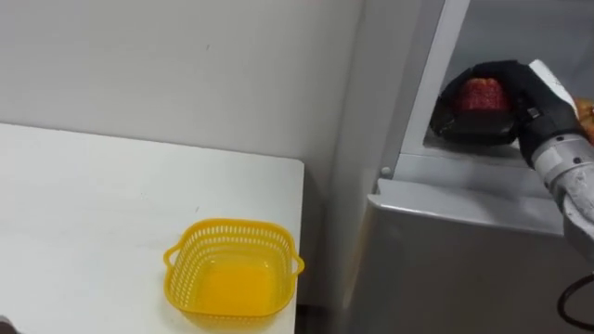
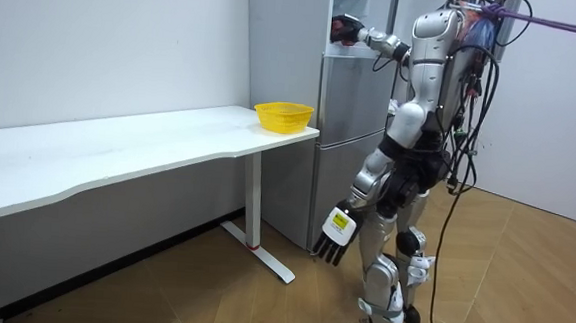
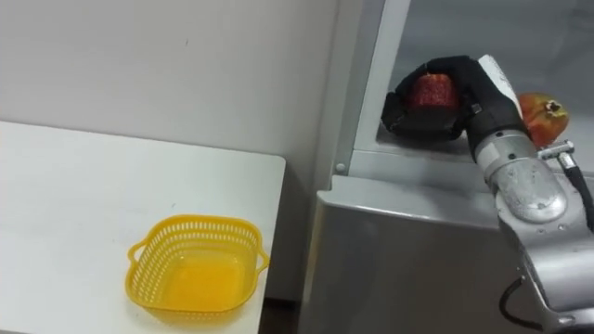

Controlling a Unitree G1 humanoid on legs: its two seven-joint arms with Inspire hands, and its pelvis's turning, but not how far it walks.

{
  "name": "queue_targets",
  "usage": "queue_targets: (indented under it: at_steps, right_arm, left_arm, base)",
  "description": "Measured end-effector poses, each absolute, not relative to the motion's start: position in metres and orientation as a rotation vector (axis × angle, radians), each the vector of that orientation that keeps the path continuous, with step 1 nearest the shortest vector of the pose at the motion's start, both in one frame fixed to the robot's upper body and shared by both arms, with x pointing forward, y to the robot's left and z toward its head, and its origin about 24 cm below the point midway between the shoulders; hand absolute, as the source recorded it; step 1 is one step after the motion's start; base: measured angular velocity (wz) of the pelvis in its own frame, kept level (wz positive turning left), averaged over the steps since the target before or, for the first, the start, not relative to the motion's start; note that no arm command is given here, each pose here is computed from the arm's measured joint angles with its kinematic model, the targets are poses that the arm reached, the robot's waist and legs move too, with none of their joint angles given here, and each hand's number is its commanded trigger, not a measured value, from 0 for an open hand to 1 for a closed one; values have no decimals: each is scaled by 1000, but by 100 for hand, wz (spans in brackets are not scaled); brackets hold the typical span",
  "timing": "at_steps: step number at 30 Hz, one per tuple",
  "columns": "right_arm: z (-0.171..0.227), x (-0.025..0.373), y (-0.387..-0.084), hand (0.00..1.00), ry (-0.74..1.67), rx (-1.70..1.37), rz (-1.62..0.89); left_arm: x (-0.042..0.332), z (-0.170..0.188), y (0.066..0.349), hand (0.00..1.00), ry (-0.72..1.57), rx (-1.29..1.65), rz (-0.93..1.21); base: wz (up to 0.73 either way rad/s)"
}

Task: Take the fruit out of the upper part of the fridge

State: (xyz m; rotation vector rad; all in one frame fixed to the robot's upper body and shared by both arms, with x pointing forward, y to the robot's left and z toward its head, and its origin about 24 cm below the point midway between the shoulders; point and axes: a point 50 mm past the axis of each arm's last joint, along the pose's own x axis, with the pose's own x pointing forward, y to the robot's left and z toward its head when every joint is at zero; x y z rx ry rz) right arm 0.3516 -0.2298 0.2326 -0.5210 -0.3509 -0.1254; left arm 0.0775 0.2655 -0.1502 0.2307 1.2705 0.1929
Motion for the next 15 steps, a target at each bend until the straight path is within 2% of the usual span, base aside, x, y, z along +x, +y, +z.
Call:
queue_targets:
  at_steps: [8,15]
  right_arm:
    - [234,334,-209,100,-482,-543,-223]
    - [252,303,-193,100,-716,-605,-313]
  left_arm:
    - [77,-152,259,0,1260,262,170]
    - [72,-153,257,0,1249,278,167]
  base:
    - [-5]
    - [0]
